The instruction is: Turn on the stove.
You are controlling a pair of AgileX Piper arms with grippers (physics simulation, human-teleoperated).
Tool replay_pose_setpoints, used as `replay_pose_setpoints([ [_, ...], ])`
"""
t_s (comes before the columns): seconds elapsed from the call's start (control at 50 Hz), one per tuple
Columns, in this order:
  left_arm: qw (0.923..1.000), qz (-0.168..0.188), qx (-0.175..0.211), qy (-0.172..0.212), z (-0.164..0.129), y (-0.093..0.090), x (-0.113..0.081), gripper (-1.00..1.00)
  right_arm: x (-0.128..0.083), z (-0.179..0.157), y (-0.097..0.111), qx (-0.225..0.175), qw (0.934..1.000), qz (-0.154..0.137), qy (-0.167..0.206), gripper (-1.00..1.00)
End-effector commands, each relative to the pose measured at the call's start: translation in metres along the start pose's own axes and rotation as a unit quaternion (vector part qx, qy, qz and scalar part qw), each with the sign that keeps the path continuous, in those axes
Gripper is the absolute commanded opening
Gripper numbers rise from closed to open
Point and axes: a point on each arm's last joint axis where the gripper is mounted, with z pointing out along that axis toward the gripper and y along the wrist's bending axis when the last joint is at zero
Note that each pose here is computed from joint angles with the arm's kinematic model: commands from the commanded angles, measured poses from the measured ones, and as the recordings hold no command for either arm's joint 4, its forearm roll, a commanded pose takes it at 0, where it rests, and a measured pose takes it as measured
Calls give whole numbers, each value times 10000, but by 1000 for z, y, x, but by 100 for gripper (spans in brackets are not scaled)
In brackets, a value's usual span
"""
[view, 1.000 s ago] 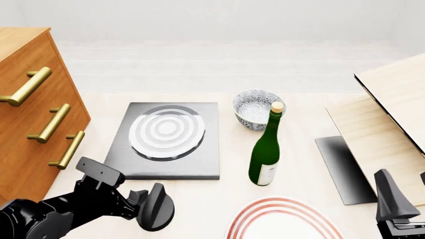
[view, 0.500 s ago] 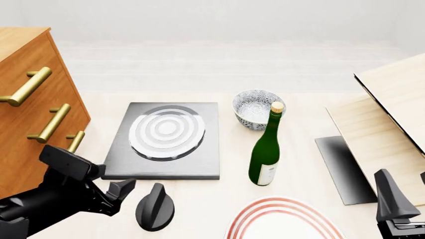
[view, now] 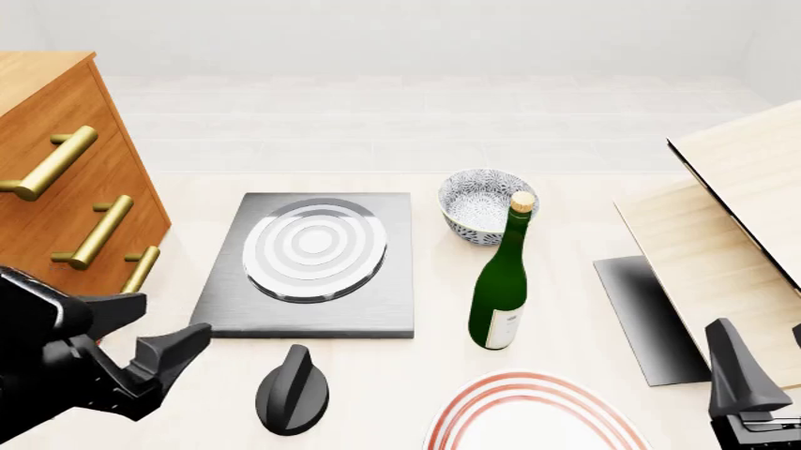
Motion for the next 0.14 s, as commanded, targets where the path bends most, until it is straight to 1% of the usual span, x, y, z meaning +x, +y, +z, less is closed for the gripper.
replay_pose_setpoints([
  [0.02, 9998, 29, -42, -217, -35, 1, -7, 100, 1, 0, 0, 4, 10000, -6, 2, 100],
  [0.14, 9992, 2, -111, -390, -54, 2, -18, 100, -1, 0, 0, -5, 10000, -15, 5, 100],
])
